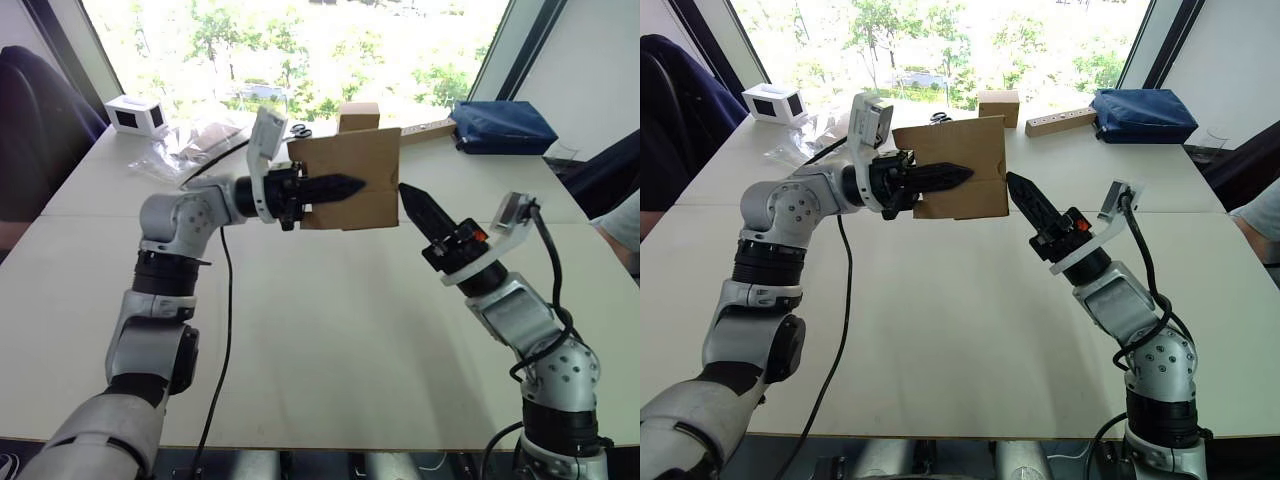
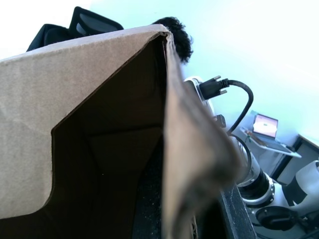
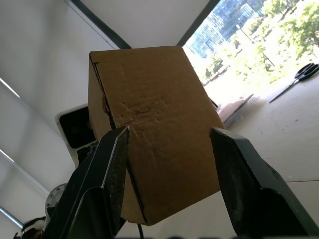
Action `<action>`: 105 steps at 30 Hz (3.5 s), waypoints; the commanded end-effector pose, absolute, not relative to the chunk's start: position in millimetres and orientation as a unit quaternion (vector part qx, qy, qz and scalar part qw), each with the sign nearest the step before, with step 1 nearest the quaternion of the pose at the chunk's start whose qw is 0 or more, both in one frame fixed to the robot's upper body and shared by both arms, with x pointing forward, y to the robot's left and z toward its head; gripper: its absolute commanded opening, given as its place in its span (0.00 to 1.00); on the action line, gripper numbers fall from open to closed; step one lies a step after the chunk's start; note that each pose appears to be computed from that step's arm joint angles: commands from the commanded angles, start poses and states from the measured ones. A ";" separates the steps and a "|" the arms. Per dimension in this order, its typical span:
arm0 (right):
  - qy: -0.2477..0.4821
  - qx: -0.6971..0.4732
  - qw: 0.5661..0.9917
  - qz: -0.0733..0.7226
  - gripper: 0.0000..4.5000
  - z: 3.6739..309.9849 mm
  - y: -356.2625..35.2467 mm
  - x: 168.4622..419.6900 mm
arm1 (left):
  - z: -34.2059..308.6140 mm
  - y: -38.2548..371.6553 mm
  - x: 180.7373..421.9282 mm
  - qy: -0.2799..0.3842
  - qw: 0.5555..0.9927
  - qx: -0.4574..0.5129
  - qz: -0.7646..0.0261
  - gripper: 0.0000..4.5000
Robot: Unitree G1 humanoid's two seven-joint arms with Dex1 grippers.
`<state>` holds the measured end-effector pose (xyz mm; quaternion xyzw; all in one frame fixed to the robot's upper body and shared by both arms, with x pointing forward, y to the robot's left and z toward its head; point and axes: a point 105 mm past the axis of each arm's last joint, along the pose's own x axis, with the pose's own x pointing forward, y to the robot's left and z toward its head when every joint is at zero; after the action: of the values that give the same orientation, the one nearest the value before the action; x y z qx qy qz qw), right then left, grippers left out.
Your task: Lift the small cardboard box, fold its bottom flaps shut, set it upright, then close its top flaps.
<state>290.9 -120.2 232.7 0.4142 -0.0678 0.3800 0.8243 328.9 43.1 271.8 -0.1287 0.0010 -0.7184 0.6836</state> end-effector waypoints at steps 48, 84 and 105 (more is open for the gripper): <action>0.169 -0.194 0.892 0.372 0.60 138.3 -149.4 219.4 | 190.4 28.7 281.7 0.387 0.486 0.475 -0.624 0.00; 0.136 -0.154 0.909 0.362 0.61 142.3 -146.8 238.9 | 204.4 -2.6 287.2 0.378 0.514 0.450 -0.625 0.32; 0.043 -0.009 0.935 0.353 0.61 190.1 -172.7 250.8 | 341.3 26.1 340.5 0.114 0.731 0.090 -0.667 0.32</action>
<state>250.3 -170.1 177.0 -0.0260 0.0710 0.3494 0.9339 330.5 11.5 326.8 0.1240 0.1719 -0.6871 0.6950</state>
